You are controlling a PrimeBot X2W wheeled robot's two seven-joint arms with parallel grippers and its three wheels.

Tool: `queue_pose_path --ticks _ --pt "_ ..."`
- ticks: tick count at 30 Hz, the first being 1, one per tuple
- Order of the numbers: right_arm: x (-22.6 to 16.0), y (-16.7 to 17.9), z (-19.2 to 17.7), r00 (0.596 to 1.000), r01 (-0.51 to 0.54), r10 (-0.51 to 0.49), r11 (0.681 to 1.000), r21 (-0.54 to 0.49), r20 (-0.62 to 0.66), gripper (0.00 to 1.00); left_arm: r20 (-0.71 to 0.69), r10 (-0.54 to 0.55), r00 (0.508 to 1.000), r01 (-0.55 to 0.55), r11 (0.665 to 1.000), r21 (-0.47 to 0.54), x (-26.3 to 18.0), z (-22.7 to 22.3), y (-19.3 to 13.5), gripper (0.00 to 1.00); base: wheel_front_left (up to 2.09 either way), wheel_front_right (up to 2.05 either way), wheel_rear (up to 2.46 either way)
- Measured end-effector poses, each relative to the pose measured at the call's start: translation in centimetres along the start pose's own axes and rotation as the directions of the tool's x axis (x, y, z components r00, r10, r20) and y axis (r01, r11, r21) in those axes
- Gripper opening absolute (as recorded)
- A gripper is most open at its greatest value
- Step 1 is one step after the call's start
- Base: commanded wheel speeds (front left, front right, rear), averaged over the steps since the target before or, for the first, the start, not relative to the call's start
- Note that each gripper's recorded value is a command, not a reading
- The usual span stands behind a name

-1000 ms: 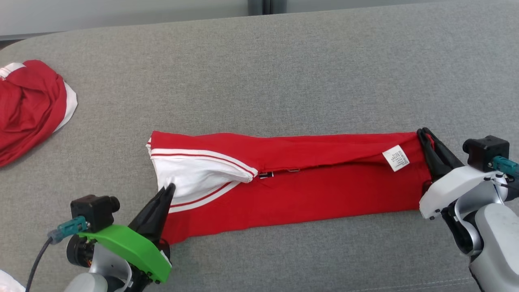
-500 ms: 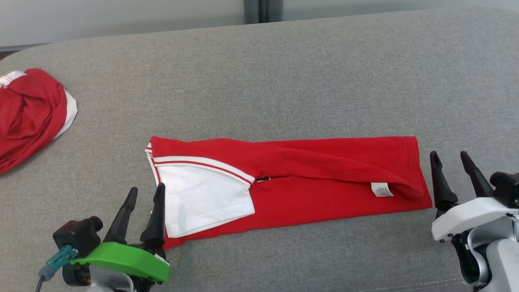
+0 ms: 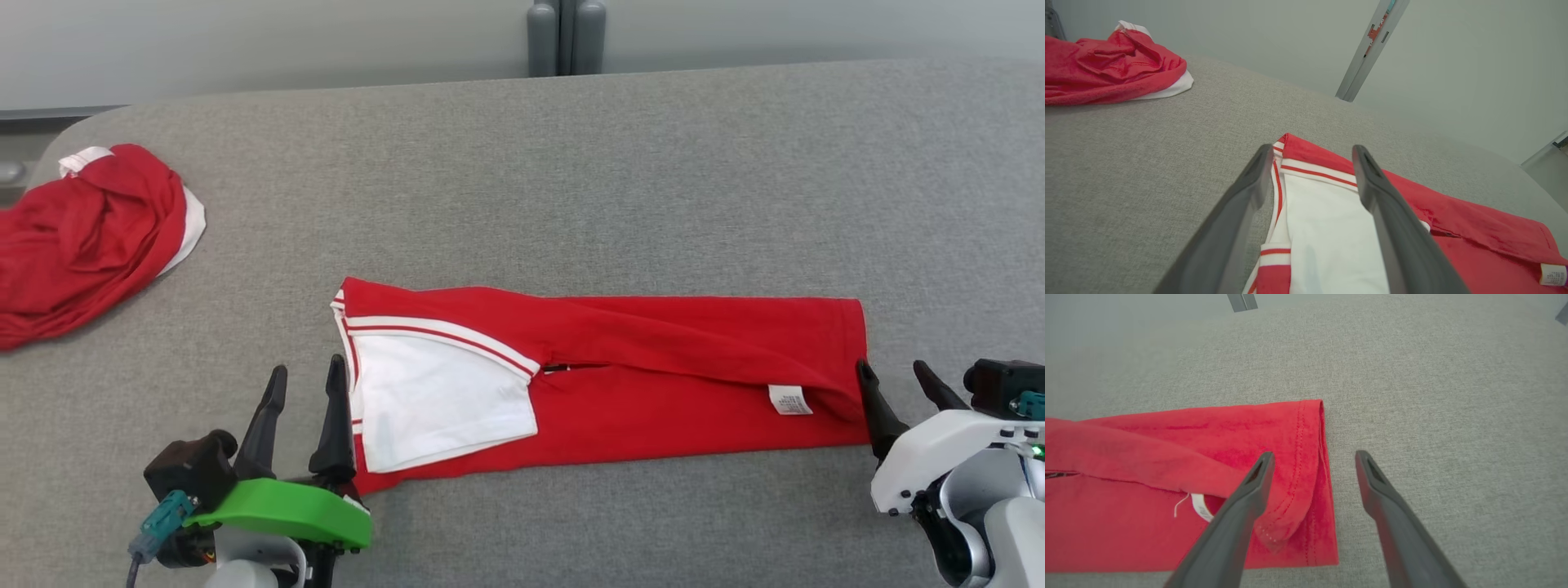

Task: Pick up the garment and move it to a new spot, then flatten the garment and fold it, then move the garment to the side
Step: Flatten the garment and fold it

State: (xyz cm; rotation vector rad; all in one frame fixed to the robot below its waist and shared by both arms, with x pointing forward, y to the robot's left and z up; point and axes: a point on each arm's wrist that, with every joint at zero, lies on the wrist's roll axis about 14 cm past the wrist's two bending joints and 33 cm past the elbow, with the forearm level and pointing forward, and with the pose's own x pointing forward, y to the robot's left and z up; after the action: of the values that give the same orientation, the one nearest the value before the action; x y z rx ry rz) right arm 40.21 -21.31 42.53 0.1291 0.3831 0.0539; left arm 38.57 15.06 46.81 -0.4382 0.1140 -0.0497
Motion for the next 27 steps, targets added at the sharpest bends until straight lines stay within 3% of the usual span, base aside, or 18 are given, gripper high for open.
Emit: queue_pose_path --ticks 12,15,17,22,27 --pt "2.5 0.5 -4.7 0.97 -0.034 0.03 0.999 -0.011 -0.24 1.0 0.023 0.063 0.998 -0.063 0.998 0.009 -1.1 0.3 1.8 1.0 0.0 0.0 0.0" --pt "3.0 0.8 -4.9 0.965 -0.042 0.038 0.999 -0.009 -0.258 0.22 0.019 0.068 0.997 -0.069 0.998 0.01 -1.2 0.1 1.9 1.0 0.0 0.0 0.0" --pt "3.2 0.7 -4.8 0.966 -0.039 0.037 0.999 -0.003 -0.257 0.0 0.012 0.054 0.998 -0.054 0.999 0.008 -1.2 -0.1 1.5 1.0 0.0 0.0 0.0" --pt "3.2 -0.3 -3.7 0.975 -0.011 0.014 1.0 0.012 -0.224 0.0 0.005 0.018 1.0 -0.018 1.0 0.011 -0.8 -0.4 0.3 1.0 0.0 0.0 0.0" --pt "2.0 -4.8 -1.8 0.983 0.091 -0.087 0.996 0.02 -0.162 0.0 0.004 -0.017 1.0 0.017 1.0 0.018 -0.3 -0.4 -0.9 1.0 0.0 0.0 0.0"
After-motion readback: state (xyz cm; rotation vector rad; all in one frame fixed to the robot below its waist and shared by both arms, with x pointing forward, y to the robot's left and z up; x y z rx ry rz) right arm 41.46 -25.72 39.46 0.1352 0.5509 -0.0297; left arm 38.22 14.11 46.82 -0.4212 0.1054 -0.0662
